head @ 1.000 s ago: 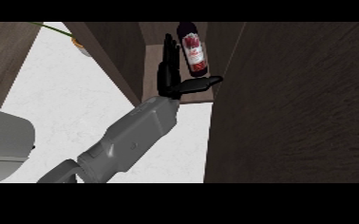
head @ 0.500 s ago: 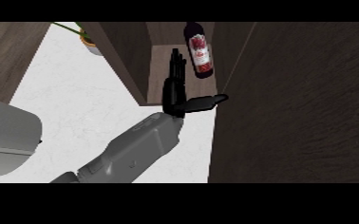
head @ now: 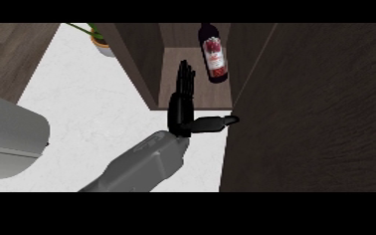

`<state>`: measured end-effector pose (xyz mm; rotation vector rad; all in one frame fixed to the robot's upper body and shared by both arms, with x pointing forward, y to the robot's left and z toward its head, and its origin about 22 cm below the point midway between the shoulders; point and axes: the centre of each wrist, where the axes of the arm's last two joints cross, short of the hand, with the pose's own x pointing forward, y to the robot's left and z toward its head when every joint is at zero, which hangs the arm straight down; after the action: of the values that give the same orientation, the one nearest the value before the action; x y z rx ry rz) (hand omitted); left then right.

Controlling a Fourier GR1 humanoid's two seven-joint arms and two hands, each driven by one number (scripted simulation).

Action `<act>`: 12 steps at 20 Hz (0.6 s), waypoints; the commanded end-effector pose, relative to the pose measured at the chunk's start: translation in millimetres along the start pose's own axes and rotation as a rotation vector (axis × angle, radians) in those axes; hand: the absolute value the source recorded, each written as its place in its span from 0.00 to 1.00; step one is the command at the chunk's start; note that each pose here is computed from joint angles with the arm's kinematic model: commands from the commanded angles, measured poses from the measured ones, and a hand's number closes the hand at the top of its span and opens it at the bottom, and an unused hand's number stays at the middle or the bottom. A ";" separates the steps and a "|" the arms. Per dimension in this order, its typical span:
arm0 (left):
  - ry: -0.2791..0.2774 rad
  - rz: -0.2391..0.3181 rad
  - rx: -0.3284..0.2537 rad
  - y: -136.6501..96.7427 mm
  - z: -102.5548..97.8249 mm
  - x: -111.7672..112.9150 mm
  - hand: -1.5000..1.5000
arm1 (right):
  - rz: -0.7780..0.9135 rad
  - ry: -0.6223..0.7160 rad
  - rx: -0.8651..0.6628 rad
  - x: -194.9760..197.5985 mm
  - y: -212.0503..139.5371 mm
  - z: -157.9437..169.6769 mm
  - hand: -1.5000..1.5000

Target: Pick up the wine, place it into the cabinet and close the cabinet

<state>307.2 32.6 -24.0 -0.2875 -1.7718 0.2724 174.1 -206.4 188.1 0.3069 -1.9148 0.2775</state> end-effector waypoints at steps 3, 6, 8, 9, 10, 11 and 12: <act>-0.025 0.006 -0.072 8.0 34.2 14.3 0.00 | 0.003 -0.004 -0.024 -0.6 -21.2 -2.0 0.00; -0.005 0.004 -0.129 30.8 31.3 30.6 0.00 | 0.015 0.005 -0.022 -8.4 -9.0 2.2 0.00; -0.027 0.008 -0.146 31.7 34.5 38.8 0.00 | 0.063 0.002 -0.003 6.1 -6.5 0.1 0.00; -0.031 0.038 -0.152 33.7 35.6 37.5 0.00 | 0.041 -0.012 -0.035 -14.9 -11.7 6.7 0.00; -0.033 0.032 -0.172 34.6 48.6 52.0 0.00 | 0.043 -0.024 -0.045 -3.7 -15.1 12.1 0.00; -0.030 0.015 -0.171 42.6 48.8 54.1 0.00 | 0.032 -0.003 -0.029 -9.9 -12.4 9.8 0.00; -0.014 0.021 -0.191 49.4 42.1 59.5 0.00 | 0.045 -0.018 -0.034 13.8 -7.9 9.7 0.00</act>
<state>264.2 78.4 -5.6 -0.4119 -1.8163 0.1593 172.0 -218.4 185.6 0.2575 -1.9323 0.2743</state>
